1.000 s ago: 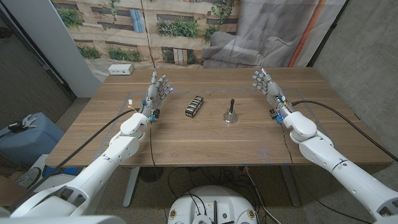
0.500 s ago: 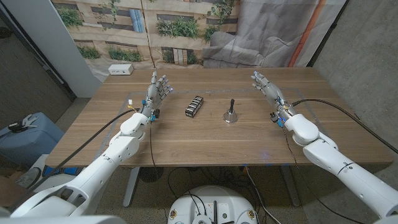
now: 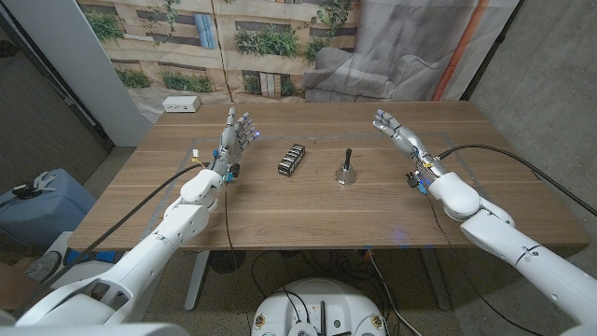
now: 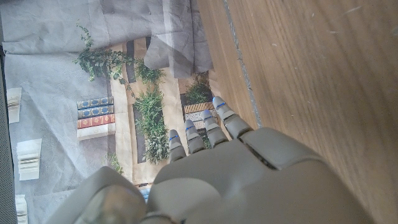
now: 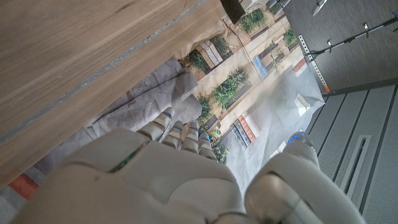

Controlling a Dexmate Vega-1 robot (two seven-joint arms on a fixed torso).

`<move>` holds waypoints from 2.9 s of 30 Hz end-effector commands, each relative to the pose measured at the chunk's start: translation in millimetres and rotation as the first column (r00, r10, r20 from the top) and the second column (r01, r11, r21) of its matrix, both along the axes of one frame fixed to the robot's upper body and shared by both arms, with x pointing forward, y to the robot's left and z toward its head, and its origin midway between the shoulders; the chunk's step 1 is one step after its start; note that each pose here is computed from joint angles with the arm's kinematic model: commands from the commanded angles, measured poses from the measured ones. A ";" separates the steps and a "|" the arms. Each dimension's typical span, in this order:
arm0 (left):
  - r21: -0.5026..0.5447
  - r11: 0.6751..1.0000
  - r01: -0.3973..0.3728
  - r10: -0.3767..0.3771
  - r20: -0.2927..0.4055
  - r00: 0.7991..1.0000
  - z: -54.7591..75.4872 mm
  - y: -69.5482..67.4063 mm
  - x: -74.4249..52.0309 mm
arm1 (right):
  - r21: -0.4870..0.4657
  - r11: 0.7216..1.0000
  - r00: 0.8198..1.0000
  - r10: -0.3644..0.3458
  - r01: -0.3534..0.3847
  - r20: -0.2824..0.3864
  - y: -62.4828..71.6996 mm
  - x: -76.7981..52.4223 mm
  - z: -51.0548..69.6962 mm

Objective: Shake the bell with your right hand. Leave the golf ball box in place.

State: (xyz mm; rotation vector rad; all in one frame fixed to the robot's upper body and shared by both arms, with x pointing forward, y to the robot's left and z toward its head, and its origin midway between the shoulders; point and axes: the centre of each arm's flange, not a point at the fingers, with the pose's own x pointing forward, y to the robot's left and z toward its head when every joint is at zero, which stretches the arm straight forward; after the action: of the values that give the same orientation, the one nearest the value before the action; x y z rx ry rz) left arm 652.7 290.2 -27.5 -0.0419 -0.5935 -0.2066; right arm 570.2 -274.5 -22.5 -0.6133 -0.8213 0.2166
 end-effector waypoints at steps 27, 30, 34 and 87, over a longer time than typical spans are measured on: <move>0.000 1.000 0.000 0.000 0.000 1.000 0.0 -0.3 -0.1 | -0.203 0.974 0.994 -0.095 0.103 0.047 30.9 2.4 -23.6; 0.000 1.000 0.000 0.000 0.000 1.000 0.0 -0.3 -0.1 | -0.209 0.972 0.994 -0.097 0.104 0.046 33.9 4.2 -26.9; 0.000 1.000 0.000 0.000 0.000 1.000 0.0 -0.3 -0.1 | -0.203 0.973 0.994 -0.104 0.110 0.041 37.5 7.0 -32.2; 0.000 1.000 0.000 0.000 0.000 1.000 -0.2 -0.5 -0.2 | -0.152 0.968 0.980 -0.194 0.199 0.046 55.5 29.2 -56.9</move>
State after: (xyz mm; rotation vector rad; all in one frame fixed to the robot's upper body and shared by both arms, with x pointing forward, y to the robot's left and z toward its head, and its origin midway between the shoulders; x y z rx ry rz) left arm 652.5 289.7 -27.5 -0.0422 -0.5933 -0.2066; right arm 597.9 -220.2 -77.9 -0.8701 -0.7680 0.1337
